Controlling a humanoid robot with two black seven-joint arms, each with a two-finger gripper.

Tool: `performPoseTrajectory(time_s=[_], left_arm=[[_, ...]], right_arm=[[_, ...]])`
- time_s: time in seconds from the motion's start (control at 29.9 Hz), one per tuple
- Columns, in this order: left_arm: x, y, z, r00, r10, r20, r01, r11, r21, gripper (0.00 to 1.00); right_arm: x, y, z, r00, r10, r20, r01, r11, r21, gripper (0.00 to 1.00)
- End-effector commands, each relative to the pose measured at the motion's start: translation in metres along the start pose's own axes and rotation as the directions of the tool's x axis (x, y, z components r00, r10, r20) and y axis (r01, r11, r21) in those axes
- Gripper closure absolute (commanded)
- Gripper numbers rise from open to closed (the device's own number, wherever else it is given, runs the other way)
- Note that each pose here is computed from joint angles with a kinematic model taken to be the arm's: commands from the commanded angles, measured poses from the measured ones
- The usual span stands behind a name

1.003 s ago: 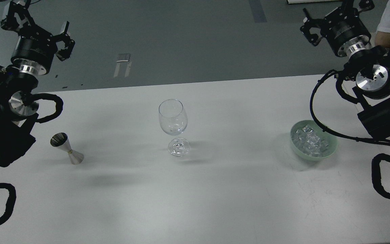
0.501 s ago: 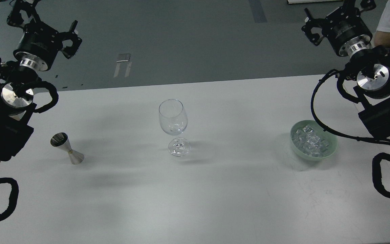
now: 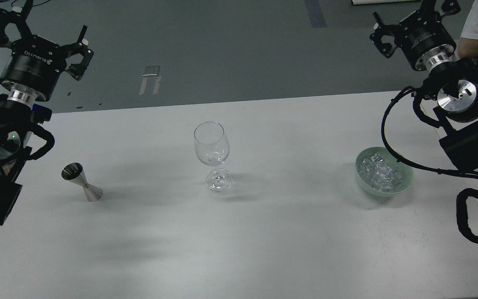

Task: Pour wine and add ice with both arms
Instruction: 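Lower the left gripper toward the metal jigger on the table, then open the left gripper and position it around the jigger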

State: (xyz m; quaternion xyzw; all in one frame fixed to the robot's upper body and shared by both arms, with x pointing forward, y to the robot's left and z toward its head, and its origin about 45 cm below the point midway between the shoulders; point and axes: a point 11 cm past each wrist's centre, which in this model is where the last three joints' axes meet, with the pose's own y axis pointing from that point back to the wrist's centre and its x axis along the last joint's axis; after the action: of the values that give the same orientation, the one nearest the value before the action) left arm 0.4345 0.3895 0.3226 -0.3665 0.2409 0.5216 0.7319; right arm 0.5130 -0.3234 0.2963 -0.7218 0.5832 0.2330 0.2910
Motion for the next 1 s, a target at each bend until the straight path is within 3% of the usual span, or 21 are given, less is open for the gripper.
performPoseTrajectory(time_s=[0.0, 0.23, 0.43, 0.77, 0.97], left_arm=[[0.009, 0.026, 0.005, 0.999, 0.031, 0.032, -0.032, 0.999, 0.032, 0.02], [0.019, 0.094, 0.010, 0.995, 0.076, 0.070, -0.082, 0.992, 0.097, 0.02], [-0.005, 0.143, -0.010, 0.998, 0.067, 0.009, -0.067, 0.987, 0.147, 0.02], [-0.003, 0.233, -0.045, 0.962, 0.260, -0.089, -0.238, 0.950, 0.201, 0.02], [0.014, 0.253, -0.054, 0.932, 0.348, -0.102, -0.323, 0.924, 0.205, 0.02]], right_arm=[[0.003, 0.002, 0.002, 1.000, 0.006, 0.001, -0.006, 1.000, -0.004, 0.00], [0.007, 0.003, 0.003, 1.000, 0.025, 0.001, -0.025, 1.000, -0.005, 0.00], [0.011, 0.006, 0.006, 0.999, 0.036, 0.001, -0.036, 0.999, -0.011, 0.00], [0.014, 0.008, 0.007, 0.999, 0.045, 0.001, -0.045, 0.999, -0.013, 0.00], [0.024, 0.014, 0.011, 0.997, 0.073, 0.005, -0.073, 0.997, -0.018, 0.00]])
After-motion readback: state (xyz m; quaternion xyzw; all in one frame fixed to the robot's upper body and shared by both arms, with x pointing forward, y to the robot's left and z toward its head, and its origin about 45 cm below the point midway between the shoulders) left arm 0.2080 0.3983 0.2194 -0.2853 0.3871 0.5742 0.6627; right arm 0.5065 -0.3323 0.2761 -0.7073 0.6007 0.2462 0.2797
